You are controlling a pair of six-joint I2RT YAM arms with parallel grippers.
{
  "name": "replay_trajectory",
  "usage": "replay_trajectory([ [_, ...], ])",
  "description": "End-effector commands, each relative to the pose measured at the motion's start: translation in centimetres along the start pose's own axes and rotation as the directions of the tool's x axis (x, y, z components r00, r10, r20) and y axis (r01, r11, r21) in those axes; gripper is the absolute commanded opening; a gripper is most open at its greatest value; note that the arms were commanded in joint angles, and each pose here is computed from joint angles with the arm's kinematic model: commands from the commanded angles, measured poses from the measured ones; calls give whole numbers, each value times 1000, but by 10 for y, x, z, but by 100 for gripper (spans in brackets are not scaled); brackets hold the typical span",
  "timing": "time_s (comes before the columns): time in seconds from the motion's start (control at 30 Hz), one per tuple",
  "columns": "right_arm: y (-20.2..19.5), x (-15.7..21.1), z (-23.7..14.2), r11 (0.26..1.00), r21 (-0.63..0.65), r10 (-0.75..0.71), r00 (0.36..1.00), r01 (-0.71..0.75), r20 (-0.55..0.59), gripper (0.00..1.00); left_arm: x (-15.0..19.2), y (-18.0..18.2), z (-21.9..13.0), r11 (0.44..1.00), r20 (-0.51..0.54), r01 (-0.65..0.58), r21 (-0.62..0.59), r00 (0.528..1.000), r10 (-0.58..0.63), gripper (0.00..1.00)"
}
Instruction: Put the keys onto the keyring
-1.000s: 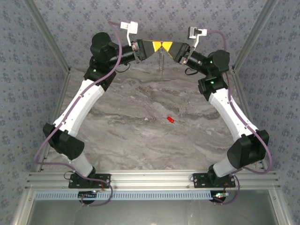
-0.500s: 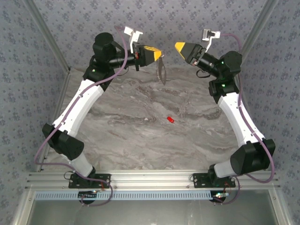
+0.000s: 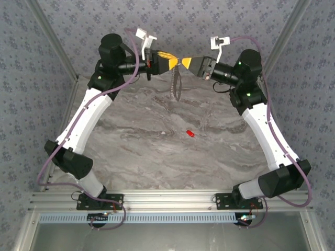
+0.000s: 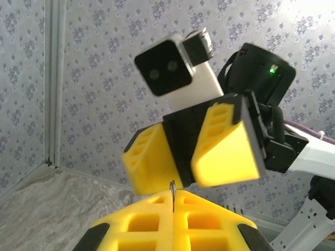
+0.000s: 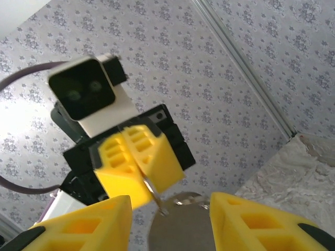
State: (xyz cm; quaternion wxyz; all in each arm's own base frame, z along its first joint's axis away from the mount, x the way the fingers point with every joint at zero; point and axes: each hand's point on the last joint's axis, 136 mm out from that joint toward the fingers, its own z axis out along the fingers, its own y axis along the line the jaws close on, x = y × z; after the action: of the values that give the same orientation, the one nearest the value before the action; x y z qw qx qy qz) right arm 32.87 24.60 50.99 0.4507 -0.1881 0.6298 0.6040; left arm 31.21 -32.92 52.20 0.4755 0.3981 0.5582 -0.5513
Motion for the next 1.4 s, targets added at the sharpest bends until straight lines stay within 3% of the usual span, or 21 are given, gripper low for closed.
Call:
replay_trajectory([
  [0.0,13,-5,0,999,-18,-51,999,50,-8,44,-16,-16,-3,997,18,-54,49,998,54,0],
  [0.57,23,-10,8,996,-59,-69,998,68,-6,38,-14,-12,2,997,7,-17,70,1000,16,0],
  [0.93,22,-5,12,995,-83,-56,998,53,-32,0,-16,-10,5,997,8,-6,74,1000,5,0],
  [1.07,18,-4,10,996,-75,-49,998,47,-29,0,-20,-10,5,998,16,2,66,1000,-3,0],
  [1.23,12,-20,-2,996,-78,-27,998,31,49,0,-25,-1,0,1000,36,23,-10,999,-22,33],
  [1.37,13,-33,-9,995,-98,-9,994,20,108,0,-32,5,-8,997,82,63,-39,995,-60,45],
])
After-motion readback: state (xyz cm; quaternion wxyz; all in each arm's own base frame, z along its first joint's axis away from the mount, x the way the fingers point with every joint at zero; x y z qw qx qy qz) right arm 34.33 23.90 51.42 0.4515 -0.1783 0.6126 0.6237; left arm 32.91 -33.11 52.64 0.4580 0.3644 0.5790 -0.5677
